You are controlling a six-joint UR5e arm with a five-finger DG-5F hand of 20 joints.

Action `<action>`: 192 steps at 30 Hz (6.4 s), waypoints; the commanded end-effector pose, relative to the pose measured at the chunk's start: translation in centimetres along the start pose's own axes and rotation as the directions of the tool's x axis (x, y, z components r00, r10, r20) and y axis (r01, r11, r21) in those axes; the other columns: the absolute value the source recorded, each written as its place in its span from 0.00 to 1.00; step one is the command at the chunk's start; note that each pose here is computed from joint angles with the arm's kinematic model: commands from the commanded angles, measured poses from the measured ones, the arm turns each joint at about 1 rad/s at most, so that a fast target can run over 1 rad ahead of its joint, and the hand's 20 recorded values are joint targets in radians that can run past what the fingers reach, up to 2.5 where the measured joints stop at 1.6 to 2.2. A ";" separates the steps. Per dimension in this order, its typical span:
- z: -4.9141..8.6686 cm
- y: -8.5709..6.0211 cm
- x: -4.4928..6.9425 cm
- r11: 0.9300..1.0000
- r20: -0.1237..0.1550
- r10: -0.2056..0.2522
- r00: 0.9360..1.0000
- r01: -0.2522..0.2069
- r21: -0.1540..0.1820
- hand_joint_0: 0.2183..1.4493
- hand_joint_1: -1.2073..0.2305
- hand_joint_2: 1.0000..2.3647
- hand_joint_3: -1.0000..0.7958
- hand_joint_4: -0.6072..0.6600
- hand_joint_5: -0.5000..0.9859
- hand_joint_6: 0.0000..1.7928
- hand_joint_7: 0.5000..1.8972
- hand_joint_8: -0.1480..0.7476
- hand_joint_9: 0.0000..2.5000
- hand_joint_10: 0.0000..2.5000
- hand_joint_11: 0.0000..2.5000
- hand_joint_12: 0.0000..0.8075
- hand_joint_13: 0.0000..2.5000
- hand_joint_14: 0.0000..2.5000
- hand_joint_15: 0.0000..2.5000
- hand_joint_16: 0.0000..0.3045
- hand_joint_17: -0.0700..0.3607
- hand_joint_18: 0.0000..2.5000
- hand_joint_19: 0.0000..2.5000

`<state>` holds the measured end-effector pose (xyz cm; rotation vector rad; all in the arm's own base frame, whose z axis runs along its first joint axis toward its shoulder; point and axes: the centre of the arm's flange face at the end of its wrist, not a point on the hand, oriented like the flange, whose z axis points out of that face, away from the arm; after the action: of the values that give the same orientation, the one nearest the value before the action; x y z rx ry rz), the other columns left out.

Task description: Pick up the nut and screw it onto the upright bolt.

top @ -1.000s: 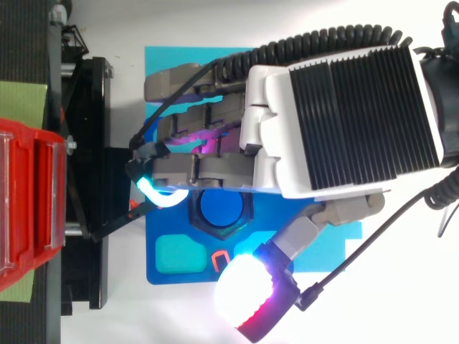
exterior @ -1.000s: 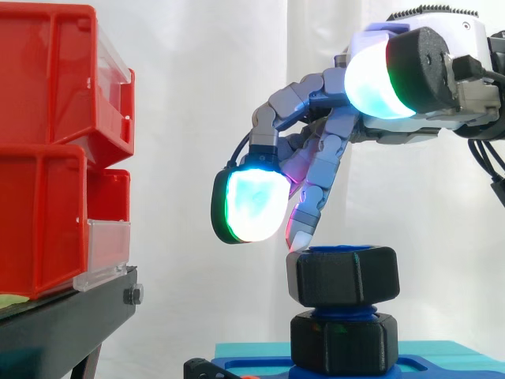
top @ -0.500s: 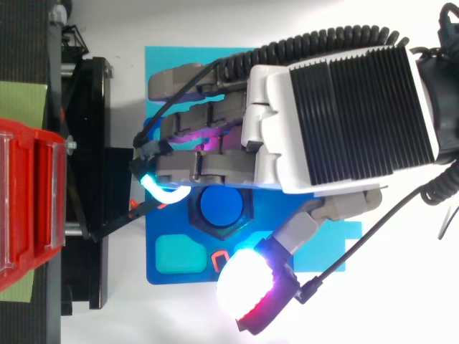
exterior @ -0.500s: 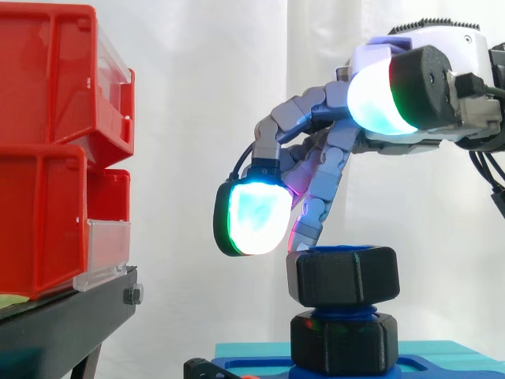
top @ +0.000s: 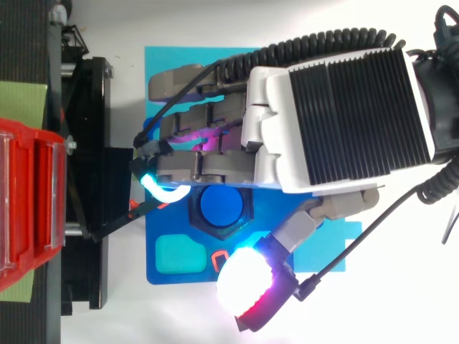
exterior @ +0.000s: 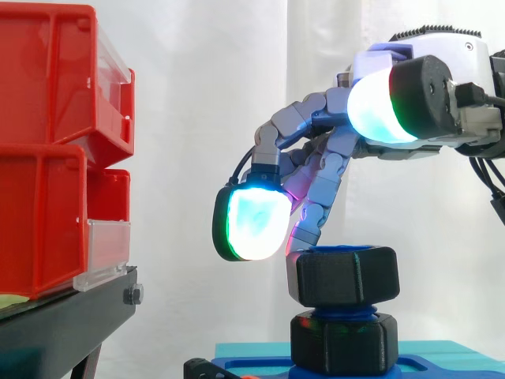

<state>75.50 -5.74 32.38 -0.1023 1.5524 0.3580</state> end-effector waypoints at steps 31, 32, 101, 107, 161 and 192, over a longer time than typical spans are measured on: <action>-0.3 -1.4 1.7 1.000 -0.031 0.014 0.999 -0.014 -0.007 0.25 0.72 0.00 0.28 0.62 0.34 0.28 0.70 0.50 0.45 0.00 0.00 0.32 0.31 0.00 0.00 0.08 0.29 0.17 0.00; -0.4 -1.7 1.6 1.000 -0.029 0.013 0.999 -0.014 -0.007 0.25 0.72 0.00 0.28 0.62 0.35 0.28 0.71 0.50 0.45 0.00 0.00 0.32 0.31 0.00 0.00 0.08 0.29 0.17 0.00; 0.6 -0.2 -0.2 0.998 -0.019 0.051 0.999 -0.052 -0.036 0.23 0.77 0.00 0.28 0.67 0.27 0.28 0.20 0.47 0.42 0.00 0.00 0.32 0.31 0.00 0.00 0.10 0.32 0.20 0.04; 0.7 -0.2 -0.1 0.998 -0.021 0.051 0.998 -0.052 -0.039 0.23 0.77 0.00 0.28 0.67 0.27 0.28 0.22 0.48 0.42 0.00 0.00 0.32 0.31 0.00 0.00 0.10 0.32 0.20 0.04; -2.2 -5.5 -2.8 0.999 -0.038 -0.020 0.999 0.019 -0.041 0.25 0.73 0.00 0.28 0.59 0.37 0.29 0.67 0.50 0.56 0.00 0.01 0.26 0.40 0.00 0.02 0.08 0.29 0.28 0.05; 0.2 -1.4 -1.4 0.999 -0.023 0.024 0.999 -0.025 -0.037 0.24 0.75 0.00 0.28 0.66 0.27 0.28 0.17 0.47 0.42 0.00 0.00 0.32 0.31 0.00 0.00 0.10 0.32 0.20 0.04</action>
<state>76.22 -7.36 33.72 -0.1169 1.5593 0.4057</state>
